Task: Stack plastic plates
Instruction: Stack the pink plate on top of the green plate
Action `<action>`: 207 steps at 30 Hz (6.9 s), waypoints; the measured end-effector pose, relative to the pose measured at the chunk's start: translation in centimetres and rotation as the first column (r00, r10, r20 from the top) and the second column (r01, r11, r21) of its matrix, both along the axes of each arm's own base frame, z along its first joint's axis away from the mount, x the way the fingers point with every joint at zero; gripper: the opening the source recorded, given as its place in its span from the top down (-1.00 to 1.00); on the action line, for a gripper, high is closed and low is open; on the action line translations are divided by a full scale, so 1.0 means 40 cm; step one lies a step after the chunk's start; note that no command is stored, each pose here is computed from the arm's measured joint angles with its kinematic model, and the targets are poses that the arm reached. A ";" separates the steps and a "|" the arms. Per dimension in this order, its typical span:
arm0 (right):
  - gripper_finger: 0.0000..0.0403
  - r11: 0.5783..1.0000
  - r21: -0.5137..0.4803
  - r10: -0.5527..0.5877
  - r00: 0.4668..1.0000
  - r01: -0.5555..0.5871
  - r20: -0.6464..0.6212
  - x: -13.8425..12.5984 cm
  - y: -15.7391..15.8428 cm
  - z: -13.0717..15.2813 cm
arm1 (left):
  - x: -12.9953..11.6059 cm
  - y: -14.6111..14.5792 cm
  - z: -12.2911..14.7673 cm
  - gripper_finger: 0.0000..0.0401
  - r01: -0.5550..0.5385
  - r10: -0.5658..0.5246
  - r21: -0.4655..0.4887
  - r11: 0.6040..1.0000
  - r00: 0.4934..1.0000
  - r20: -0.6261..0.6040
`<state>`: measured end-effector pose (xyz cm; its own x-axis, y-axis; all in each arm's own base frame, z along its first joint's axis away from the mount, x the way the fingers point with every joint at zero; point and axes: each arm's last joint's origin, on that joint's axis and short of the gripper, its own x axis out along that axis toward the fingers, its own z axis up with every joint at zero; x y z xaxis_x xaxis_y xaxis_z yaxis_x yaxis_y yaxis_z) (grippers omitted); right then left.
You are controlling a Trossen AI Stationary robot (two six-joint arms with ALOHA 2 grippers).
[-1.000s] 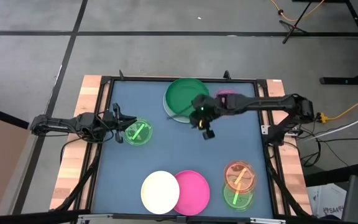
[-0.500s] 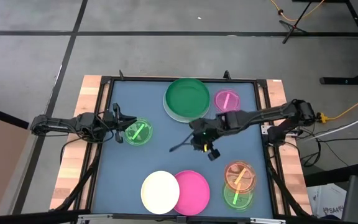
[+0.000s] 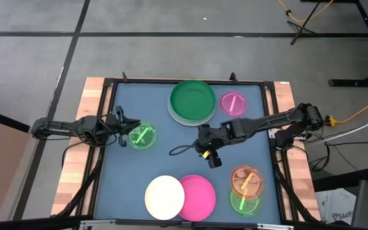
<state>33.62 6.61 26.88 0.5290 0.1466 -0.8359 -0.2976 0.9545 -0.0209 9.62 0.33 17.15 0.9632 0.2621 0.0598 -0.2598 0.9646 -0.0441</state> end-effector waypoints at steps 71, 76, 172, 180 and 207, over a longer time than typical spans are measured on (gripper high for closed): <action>0.02 0.966 0.239 0.148 0.973 -0.103 -0.178 0.094 0.130 -0.307 | 0.000 0.000 0.000 0.77 0.001 -0.001 -0.003 1.000 1.000 0.000; 0.02 0.961 0.252 0.159 0.971 -0.111 -0.179 0.090 0.134 -0.312 | 0.000 0.000 0.000 0.77 0.001 -0.001 -0.003 1.000 1.000 0.000; 1.00 0.946 0.320 -0.001 0.987 0.054 -0.162 0.123 -0.154 -0.329 | 0.000 0.000 0.000 0.77 0.001 -0.001 -0.001 1.000 1.000 -0.001; 1.00 0.955 0.256 -0.114 0.983 0.148 -0.145 0.120 -0.263 -0.329 | 0.000 0.000 0.000 0.77 0.001 -0.001 -0.001 1.000 1.000 -0.001; 1.00 0.960 0.188 -0.220 0.974 0.207 0.048 0.146 -0.579 -0.007 | 0.000 0.000 0.000 0.77 0.001 -0.001 0.000 1.000 1.000 0.000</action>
<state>39.46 -16.54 26.61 0.6189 0.1692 -0.7671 -0.0904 0.9854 0.1445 9.62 0.32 17.15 0.9634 0.2614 0.0597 -0.2591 0.9648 -0.0445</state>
